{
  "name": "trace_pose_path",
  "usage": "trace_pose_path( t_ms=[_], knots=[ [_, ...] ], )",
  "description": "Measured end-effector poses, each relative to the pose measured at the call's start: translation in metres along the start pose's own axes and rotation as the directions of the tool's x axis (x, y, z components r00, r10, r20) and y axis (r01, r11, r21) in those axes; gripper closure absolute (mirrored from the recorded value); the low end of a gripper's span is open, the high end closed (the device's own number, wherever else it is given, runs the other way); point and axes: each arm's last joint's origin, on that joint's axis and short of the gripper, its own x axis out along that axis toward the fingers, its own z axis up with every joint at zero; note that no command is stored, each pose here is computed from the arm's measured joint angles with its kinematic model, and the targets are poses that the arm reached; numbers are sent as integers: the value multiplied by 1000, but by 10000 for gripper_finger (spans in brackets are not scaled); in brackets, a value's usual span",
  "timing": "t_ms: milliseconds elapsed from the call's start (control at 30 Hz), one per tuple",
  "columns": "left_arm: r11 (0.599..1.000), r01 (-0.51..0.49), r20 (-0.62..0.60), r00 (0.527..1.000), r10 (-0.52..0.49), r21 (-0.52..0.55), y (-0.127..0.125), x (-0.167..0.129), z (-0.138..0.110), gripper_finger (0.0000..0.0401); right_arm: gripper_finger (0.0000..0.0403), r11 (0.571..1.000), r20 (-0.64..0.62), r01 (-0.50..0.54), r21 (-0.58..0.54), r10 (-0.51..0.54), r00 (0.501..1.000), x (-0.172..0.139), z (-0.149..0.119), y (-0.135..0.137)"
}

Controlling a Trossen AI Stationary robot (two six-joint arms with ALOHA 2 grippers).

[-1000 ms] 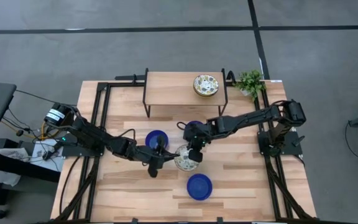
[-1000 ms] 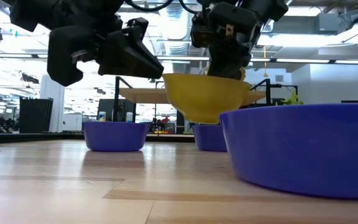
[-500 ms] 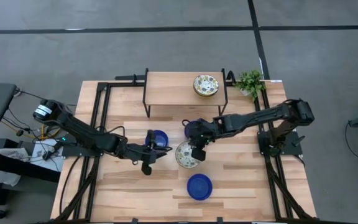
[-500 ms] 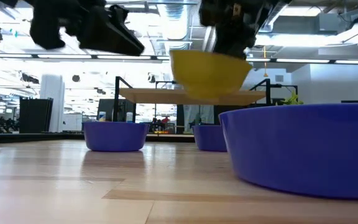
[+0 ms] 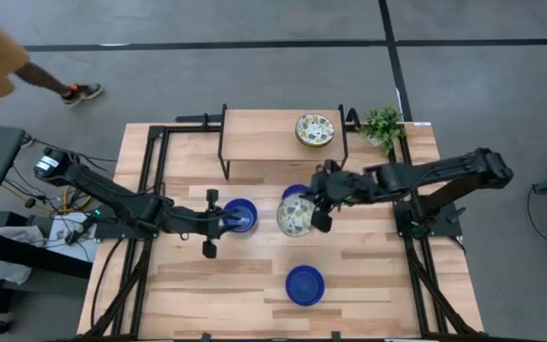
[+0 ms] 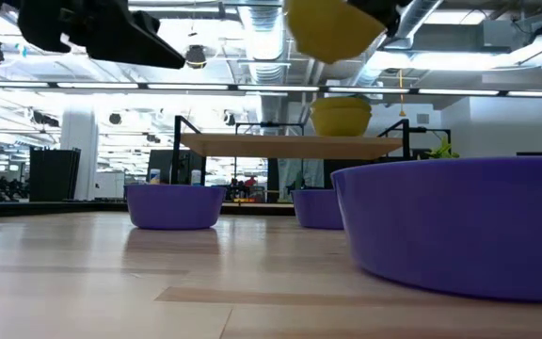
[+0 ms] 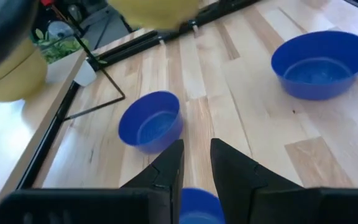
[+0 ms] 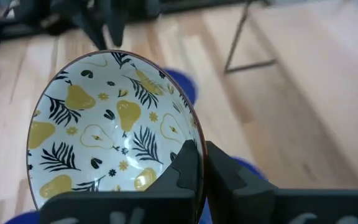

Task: Pick & Place Mini bowls
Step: Stack the white patterned bowl on top of the white patterned bowl on the shelf

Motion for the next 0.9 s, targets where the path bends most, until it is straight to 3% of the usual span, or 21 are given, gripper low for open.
trace_pose_path(
  t_ms=[300,500,700,900],
  knots=[
    [999,-46,-10,999,46,-27,9,-2,-11,322,403,981,133,155,113,-169,977,-38,14,-54],
    [997,-70,-25,997,69,-32,12,0,-17,323,403,924,172,268,273,-321,931,-53,18,-103],
    [995,-83,-26,996,82,-53,15,1,-17,323,403,851,150,270,451,-370,917,-61,13,-153],
    [995,-83,-24,996,82,-54,15,1,-17,323,403,797,114,235,557,-353,929,-53,6,-188]
  ],
)
